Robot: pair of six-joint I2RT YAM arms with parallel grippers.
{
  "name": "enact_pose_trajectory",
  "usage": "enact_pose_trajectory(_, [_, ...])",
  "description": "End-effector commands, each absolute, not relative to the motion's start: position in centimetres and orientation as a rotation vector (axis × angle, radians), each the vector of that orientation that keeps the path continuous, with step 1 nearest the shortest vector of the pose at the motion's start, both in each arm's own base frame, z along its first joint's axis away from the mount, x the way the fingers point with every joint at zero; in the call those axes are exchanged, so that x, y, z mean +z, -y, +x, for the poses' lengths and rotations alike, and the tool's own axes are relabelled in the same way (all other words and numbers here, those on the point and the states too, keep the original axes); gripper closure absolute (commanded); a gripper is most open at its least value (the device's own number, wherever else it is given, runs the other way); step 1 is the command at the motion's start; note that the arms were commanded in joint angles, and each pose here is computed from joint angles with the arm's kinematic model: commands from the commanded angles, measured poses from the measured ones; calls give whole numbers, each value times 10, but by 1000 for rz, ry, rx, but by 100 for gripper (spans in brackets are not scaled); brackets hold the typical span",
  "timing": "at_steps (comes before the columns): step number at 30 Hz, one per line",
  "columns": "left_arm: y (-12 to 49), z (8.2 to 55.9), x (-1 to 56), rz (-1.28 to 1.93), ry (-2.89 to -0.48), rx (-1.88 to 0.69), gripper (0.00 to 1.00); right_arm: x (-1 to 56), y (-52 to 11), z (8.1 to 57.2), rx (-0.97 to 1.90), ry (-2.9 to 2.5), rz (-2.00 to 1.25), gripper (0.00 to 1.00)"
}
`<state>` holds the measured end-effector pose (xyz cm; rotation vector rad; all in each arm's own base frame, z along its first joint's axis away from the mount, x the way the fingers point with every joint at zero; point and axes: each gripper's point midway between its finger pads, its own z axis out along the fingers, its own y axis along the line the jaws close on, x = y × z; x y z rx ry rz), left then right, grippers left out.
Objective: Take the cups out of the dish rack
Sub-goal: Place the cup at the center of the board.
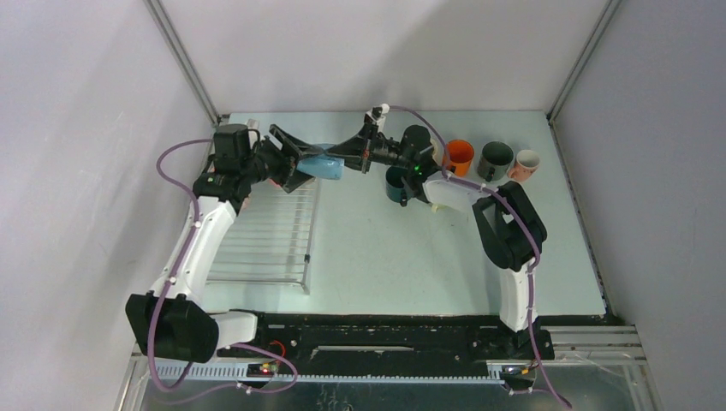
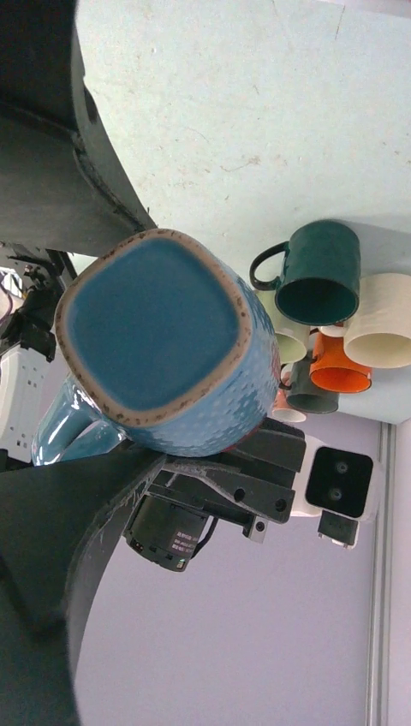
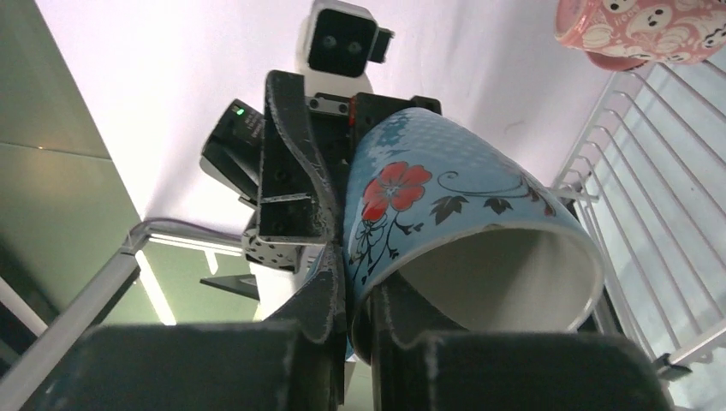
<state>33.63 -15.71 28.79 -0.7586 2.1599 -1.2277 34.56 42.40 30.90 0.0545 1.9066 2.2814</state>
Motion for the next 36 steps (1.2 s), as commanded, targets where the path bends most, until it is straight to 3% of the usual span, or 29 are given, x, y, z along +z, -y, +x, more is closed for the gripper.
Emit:
enact_pose_trajectory(1, [173,327,300,-641,-2128,-1310,100,340,-419,332,2308,-1809,-48,100])
enact_pose_trajectory(3, [175,328,300,-636,-2119,-1325,94,341,-418,332,2288,-1814,-43,100])
enact_pose_trajectory(9, [178,328,305,-618,-2085,-1359,27,347,-409,334,2196,-1825,-18,100])
enact_pose_trajectory(13, [180,329,312,-600,-2056,-1394,7,354,-399,336,2112,-1830,-2,100])
enact_pose_trajectory(16, [183,329,319,-580,-2029,-1427,0,359,-391,338,2038,-1841,21,100])
enact_pose_trajectory(27, [191,326,342,-440,-1959,-1509,0,364,-356,344,1781,-1887,67,100])
enact_pose_trajectory(36, [198,312,335,-210,-2049,-1347,0,343,-299,343,1436,-2020,138,100])
